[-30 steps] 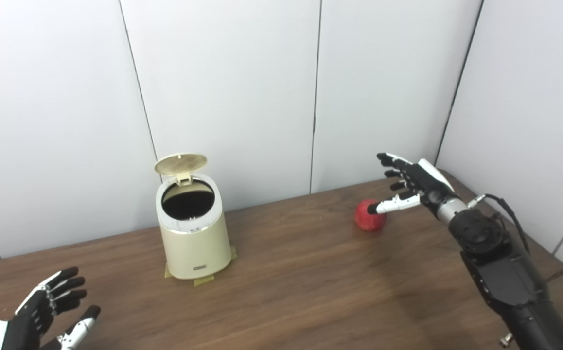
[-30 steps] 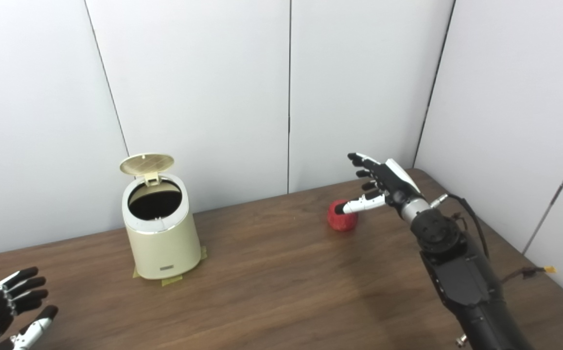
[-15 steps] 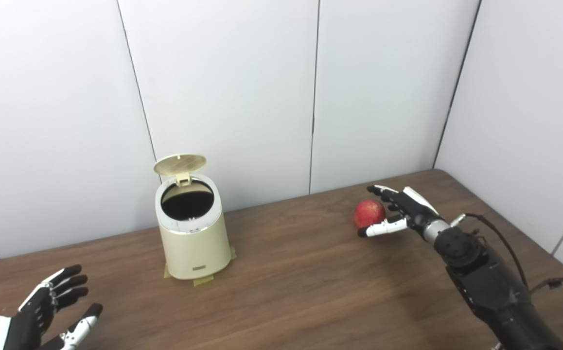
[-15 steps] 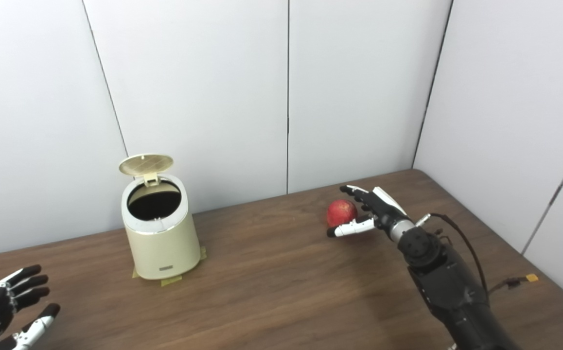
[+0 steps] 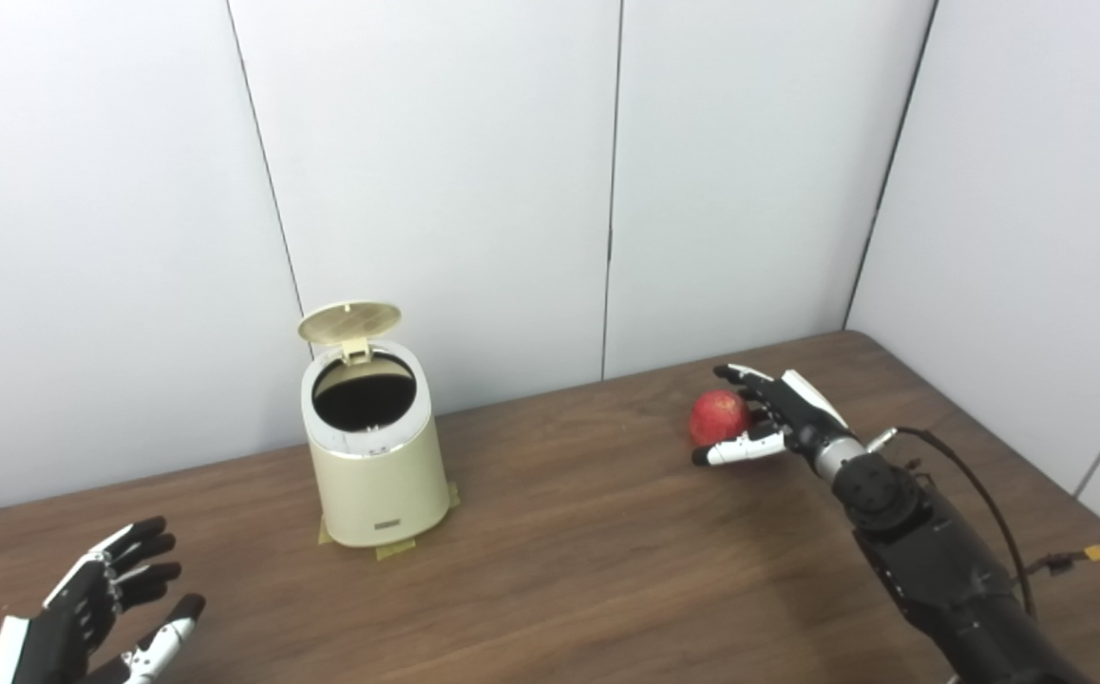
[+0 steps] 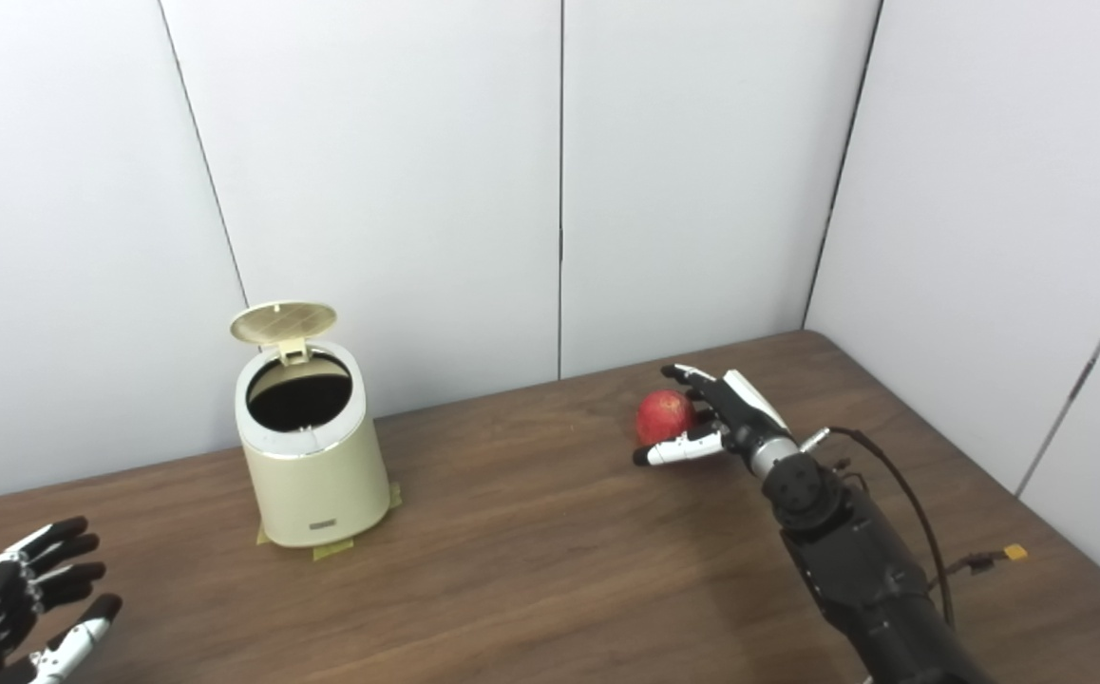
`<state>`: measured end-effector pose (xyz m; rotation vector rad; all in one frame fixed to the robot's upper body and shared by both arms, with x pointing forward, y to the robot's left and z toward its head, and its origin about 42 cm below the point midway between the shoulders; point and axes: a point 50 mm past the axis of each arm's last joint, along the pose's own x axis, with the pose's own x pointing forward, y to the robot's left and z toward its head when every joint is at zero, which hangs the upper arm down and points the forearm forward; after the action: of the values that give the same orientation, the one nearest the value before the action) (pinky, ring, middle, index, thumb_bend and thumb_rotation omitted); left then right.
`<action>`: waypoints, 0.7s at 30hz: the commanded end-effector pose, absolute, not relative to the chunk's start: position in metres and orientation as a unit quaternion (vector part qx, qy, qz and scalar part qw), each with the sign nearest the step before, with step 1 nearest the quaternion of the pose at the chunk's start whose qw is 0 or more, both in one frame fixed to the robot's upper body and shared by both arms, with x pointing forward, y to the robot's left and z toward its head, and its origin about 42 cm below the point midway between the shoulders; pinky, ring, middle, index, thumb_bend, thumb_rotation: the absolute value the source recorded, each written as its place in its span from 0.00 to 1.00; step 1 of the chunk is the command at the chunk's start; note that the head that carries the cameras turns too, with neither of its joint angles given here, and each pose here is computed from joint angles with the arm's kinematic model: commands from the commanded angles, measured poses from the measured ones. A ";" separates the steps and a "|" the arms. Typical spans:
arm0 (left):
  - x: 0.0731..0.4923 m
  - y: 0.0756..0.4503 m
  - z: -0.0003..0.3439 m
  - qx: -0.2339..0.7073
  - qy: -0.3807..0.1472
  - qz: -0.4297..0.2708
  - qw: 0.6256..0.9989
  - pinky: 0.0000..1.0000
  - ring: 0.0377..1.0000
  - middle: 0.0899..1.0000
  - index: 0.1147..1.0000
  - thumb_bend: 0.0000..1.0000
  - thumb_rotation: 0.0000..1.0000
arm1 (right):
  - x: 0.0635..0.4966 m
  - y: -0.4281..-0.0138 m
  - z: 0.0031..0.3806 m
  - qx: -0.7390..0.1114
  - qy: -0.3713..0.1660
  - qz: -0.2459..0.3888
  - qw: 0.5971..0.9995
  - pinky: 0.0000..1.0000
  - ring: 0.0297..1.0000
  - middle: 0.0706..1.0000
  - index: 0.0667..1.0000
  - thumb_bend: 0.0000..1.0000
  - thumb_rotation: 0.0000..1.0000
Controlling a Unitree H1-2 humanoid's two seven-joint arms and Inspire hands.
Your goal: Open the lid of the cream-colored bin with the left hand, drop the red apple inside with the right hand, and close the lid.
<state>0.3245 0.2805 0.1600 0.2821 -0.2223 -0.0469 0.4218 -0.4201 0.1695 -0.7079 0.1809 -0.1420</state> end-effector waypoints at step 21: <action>0.328 0.286 0.179 0.155 -0.152 -0.025 0.976 0.71 0.70 0.75 0.75 0.49 0.00 | 0.426 -0.406 0.189 -0.462 0.031 -0.058 0.884 0.49 0.44 0.44 0.47 0.52 0.00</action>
<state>0.3233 0.2838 0.1596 0.2917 -0.2179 -0.0475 0.4206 -0.4053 0.1710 -0.9369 0.1162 -0.1062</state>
